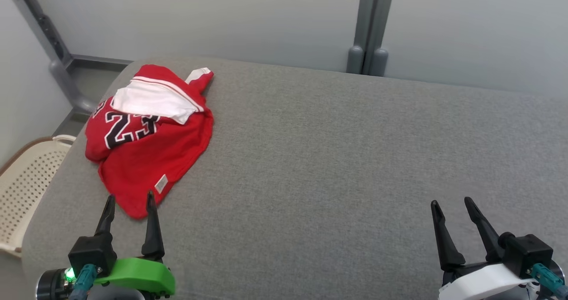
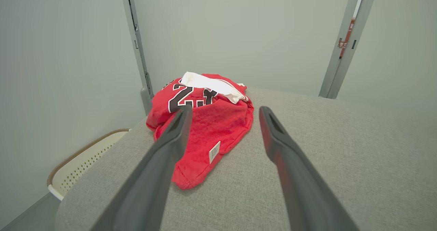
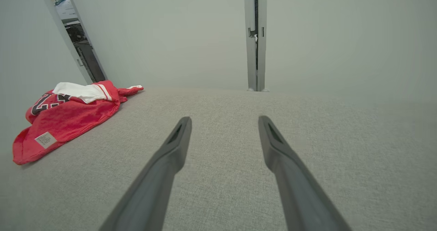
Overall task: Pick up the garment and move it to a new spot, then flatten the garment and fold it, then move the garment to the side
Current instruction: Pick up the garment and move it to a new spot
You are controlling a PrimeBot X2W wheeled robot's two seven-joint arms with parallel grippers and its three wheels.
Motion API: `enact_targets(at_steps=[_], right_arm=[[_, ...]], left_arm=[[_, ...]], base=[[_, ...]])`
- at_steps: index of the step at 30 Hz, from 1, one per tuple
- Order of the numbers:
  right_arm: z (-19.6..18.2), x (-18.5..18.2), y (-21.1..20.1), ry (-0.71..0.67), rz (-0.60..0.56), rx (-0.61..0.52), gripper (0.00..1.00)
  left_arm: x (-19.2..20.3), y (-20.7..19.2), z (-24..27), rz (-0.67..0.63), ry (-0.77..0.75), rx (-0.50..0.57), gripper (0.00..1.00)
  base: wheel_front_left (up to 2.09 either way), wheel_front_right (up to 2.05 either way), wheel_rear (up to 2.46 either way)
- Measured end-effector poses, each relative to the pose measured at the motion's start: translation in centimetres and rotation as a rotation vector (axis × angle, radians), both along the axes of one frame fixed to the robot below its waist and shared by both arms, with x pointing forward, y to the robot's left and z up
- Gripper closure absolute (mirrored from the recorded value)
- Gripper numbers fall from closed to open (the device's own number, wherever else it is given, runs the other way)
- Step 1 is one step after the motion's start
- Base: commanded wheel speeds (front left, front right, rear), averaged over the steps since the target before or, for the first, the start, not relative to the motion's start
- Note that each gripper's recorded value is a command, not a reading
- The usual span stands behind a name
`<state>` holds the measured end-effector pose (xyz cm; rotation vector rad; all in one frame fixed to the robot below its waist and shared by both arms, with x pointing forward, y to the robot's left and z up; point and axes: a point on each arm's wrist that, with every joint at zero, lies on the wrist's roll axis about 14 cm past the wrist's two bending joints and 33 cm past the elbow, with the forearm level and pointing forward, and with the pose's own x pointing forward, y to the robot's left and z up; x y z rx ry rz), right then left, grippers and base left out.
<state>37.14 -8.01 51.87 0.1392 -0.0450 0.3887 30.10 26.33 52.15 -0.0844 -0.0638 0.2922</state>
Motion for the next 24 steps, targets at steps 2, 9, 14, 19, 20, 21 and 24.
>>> enact_targets(at_steps=[2, 9, 14, 19, 20, 21, 24], right_arm=[[0.0, 0.2, 1.0, 0.001, 0.028, 0.001, 0.00], [-0.2, 0.7, 4.2, 0.007, 0.120, 0.002, 0.00], [-0.5, 0.9, 6.2, 0.014, 0.178, 0.003, 0.00], [-0.7, 0.9, 7.4, 0.021, 0.213, 0.003, 0.00], [-0.7, 0.9, 7.4, 0.022, 0.216, 0.004, 0.00], [-0.8, 0.9, 7.5, 0.023, 0.218, 0.003, 0.00], [-1.0, 1.0, 7.1, 0.030, 0.211, 0.002, 0.00]], left_arm=[[-0.8, 0.9, -0.1, 0.030, 0.001, 0.002, 0.00], [-3.4, 3.2, 0.0, 0.125, -0.005, 0.004, 0.00], [-5.2, 4.7, -0.1, 0.190, -0.005, 0.009, 0.00], [-6.5, 5.6, -0.5, 0.234, 0.007, 0.005, 0.00], [-6.5, 5.7, -0.5, 0.238, 0.008, 0.006, 0.00], [-6.6, 5.7, -0.4, 0.242, 0.007, 0.008, 0.00], [-6.3, 5.7, -0.4, 0.243, 0.004, 0.011, 0.00]], base=[[0.00, 0.00, 0.00], [0.00, 0.00, 0.00], [0.00, 0.00, 0.00], [0.00, 0.00, 0.00], [0.00, 0.00, 0.00], [0.00, 0.00, 0.00], [0.00, 0.00, 0.00]])
